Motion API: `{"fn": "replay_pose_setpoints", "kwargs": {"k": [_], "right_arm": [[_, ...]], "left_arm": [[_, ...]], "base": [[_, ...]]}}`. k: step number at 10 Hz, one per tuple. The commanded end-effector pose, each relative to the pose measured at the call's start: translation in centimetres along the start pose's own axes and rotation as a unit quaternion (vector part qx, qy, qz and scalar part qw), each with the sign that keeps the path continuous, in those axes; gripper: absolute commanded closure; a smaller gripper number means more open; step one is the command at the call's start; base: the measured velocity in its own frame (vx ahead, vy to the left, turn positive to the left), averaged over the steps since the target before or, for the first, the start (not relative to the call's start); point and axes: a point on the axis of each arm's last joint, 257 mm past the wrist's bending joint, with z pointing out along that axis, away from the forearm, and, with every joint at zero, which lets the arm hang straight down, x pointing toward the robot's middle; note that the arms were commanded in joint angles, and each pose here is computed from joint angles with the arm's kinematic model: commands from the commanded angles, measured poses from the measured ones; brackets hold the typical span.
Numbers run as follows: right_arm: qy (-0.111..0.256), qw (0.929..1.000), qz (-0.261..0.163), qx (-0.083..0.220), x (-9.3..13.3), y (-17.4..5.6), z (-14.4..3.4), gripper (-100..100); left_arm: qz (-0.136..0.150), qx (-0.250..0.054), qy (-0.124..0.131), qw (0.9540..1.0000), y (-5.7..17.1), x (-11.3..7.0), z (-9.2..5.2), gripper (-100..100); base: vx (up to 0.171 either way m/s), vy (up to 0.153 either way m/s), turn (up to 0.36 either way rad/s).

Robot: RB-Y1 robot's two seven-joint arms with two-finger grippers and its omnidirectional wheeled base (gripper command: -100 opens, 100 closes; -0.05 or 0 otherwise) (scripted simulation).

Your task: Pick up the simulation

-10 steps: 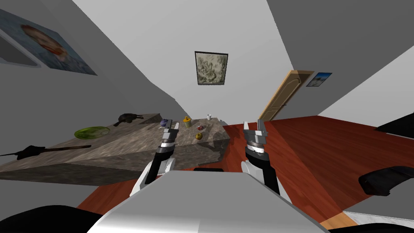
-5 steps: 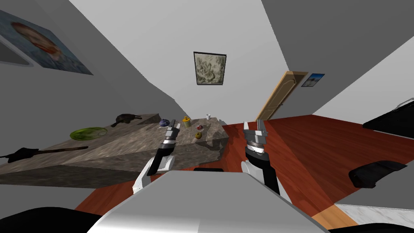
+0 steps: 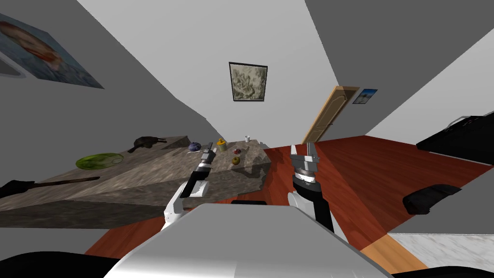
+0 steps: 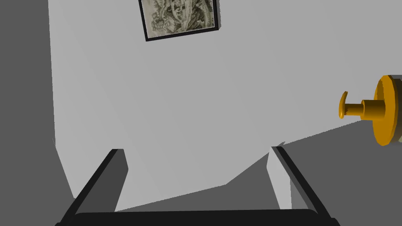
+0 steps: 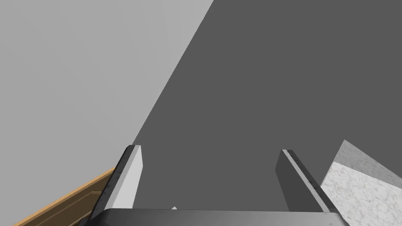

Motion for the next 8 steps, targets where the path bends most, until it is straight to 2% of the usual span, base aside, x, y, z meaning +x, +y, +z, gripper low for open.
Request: {"fn": "replay_pose_setpoints", "kwargs": {"k": [1, 2, 3, 4, 6, 7, 8], "right_arm": [[0.0, 1.0, 0.0, 0.0, 0.0, 0.0, 0.0, 0], [0.0, 1.0, 0.0, 0.0, 0.0, 0.0, 0.0, 0], [0.0, 1.0, 0.0, 0.0, 0.0, 0.0, 0.0, 0], [0.0, 1.0, 0.0, 0.0, 0.0, 0.0, 0.0, 0], [0.0, 1.0, 0.0, 0.0, 0.0, 0.0, 0.0, 0], [0.0, 1.0, 0.0, 0.0, 0.0, 0.0, 0.0, 0], [0.0, 1.0, 0.0, 0.0, 0.0, 0.0, 0.0, 0]], "left_arm": [[0.001, -0.027, -0.001, 0.9996, 1.7, -0.6, 0.2, -100], [0.001, -0.044, 0.0, 0.9991, 3.1, -1.2, 1.1, -100], [0.001, -0.058, -0.001, 0.9983, 3.8, -1.3, 1.0, -100], [0.002, -0.071, -0.001, 0.9975, 4.8, -1.9, 1.9, -100], [0.002, -0.091, -0.003, 0.9958, 6.0, -2.0, 1.7, -100], [0.002, -0.11, -0.005, 0.9939, 7.4, -2.8, 2.5, -100], [0.002, -0.124, -0.005, 0.9922, 8.2, -2.9, 2.3, -100]], "base": [[-0.032, -0.001, -0.038], [-0.042, -0.005, -0.048], [-0.037, -0.006, -0.038], [-0.038, -0.008, -0.07], [-0.023, -0.002, -0.023], [-0.031, -0.003, -0.054], [-0.031, 0.0, -0.047]]}}
